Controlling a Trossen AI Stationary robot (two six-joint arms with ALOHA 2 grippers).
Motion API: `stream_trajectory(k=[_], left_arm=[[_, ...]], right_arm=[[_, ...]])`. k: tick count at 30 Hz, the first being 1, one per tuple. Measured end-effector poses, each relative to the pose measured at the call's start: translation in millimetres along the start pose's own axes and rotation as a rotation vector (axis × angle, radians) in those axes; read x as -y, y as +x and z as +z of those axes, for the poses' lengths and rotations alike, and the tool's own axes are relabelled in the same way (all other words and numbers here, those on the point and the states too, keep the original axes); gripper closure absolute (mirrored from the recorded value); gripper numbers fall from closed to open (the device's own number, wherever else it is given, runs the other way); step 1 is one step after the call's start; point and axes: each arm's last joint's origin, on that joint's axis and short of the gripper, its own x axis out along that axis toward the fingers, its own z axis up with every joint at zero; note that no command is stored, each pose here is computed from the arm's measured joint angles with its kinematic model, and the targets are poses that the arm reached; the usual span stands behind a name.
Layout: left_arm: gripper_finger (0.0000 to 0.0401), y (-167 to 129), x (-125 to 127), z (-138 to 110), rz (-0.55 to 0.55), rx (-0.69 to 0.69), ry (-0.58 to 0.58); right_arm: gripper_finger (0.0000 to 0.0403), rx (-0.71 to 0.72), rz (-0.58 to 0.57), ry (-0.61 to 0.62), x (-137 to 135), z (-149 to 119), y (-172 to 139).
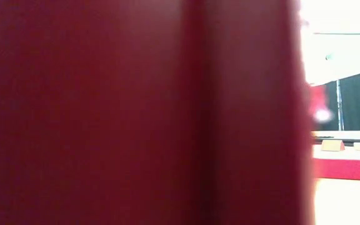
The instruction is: Sort blocks
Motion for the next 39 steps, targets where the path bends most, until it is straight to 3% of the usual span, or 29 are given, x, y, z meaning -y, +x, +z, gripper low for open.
stream_trajectory(k=[11,23,31,39], left_arm=[[0.0149,-0.6,0.5,0.0,0.001,-0.008,0.051],[0.015,-1.7,1.2,0.0,0.013,-0.044,0.052],[0.0152,-7.6,2.1,3.0,0.048,-0.116,0.068],[0.0152,-25.8,4.0,15.2,0.054,-0.248,0.164]], right_arm=[[0.0292,-0.025,-0.006,0.025,0.8,-2.4,0.1],[0.0288,-0.026,-0.011,0.015,2.4,-2.2,-0.1],[0.0188,-0.04,-0.03,0.003,1.0,1.9,-7.5],[0.0153,-0.004,-0.012,-0.004,-7.5,14.3,-25.6]])
